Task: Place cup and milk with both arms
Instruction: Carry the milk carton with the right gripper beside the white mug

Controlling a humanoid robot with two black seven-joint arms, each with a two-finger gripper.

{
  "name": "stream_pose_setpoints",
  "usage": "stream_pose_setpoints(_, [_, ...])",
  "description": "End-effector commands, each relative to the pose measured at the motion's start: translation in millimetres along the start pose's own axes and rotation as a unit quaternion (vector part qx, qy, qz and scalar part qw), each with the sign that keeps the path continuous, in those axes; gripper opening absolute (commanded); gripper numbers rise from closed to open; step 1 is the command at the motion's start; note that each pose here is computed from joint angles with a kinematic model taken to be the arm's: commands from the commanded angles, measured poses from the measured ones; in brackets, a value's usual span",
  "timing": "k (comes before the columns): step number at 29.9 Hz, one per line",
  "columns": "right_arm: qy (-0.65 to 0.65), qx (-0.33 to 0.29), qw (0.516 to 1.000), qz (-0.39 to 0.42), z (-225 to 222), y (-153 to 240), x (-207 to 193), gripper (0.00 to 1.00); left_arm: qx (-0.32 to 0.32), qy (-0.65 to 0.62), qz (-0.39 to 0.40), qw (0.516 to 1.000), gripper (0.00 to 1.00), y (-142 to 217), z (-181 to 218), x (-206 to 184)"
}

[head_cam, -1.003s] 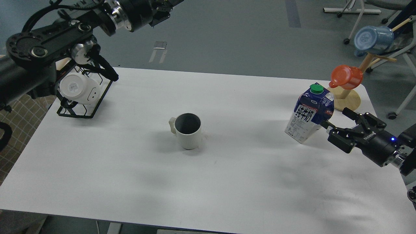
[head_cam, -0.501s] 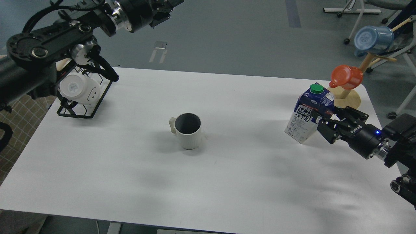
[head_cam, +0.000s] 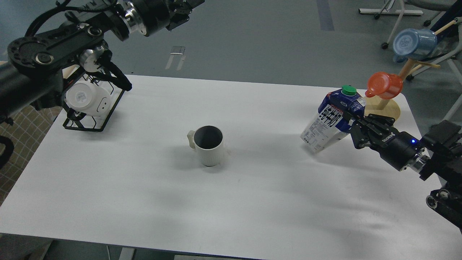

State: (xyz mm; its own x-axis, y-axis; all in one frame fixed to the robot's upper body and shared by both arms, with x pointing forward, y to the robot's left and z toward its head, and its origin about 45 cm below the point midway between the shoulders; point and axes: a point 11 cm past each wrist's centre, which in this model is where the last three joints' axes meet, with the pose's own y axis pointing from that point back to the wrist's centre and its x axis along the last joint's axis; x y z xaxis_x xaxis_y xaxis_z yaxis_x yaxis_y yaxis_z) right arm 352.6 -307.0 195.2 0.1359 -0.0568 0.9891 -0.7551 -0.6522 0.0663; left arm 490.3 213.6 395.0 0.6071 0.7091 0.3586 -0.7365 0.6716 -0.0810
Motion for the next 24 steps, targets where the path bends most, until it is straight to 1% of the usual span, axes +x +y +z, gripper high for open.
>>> stream_pose_setpoints(1, [0.014, 0.041, 0.999, 0.013, -20.7, -19.1, 8.7, 0.0, 0.0, 0.0, 0.0, 1.0, 0.97, 0.0, 0.0, 0.0])
stream_pose_setpoints(4, [0.036, 0.077, 0.996, 0.009, -39.8, -34.5, 2.3, 0.0, 0.001, 0.0, 0.001, 1.0, 0.97, 0.7, -0.7, 0.4])
stream_pose_setpoints(8, [0.058, 0.098, 0.993, -0.002, -49.8, -40.9, -6.1, 0.0, 0.001, 0.0, 0.001, 1.0, 0.97, 0.7, -0.7, 0.4])
stream_pose_setpoints(10, [0.062, 0.116, 0.991, -0.002, -63.2, -53.1, -15.3, 0.0, 0.001, 0.0, 0.001, 1.0, 0.97, 0.7, -0.7, 0.4])
stream_pose_setpoints(16, [0.061, 0.125, 0.99, 0.001, -75.1, -74.0, -24.1, 0.0, 0.004, 0.001, 0.002, 1.0, 0.97, 2.6, -3.7, 1.0])
stream_pose_setpoints(24, [0.049, 0.121, 0.991, -0.003, -81.1, -84.6, -36.6, 0.0, 0.007, 0.004, 0.003, 1.0, 0.97, 4.2, -7.6, 0.2])
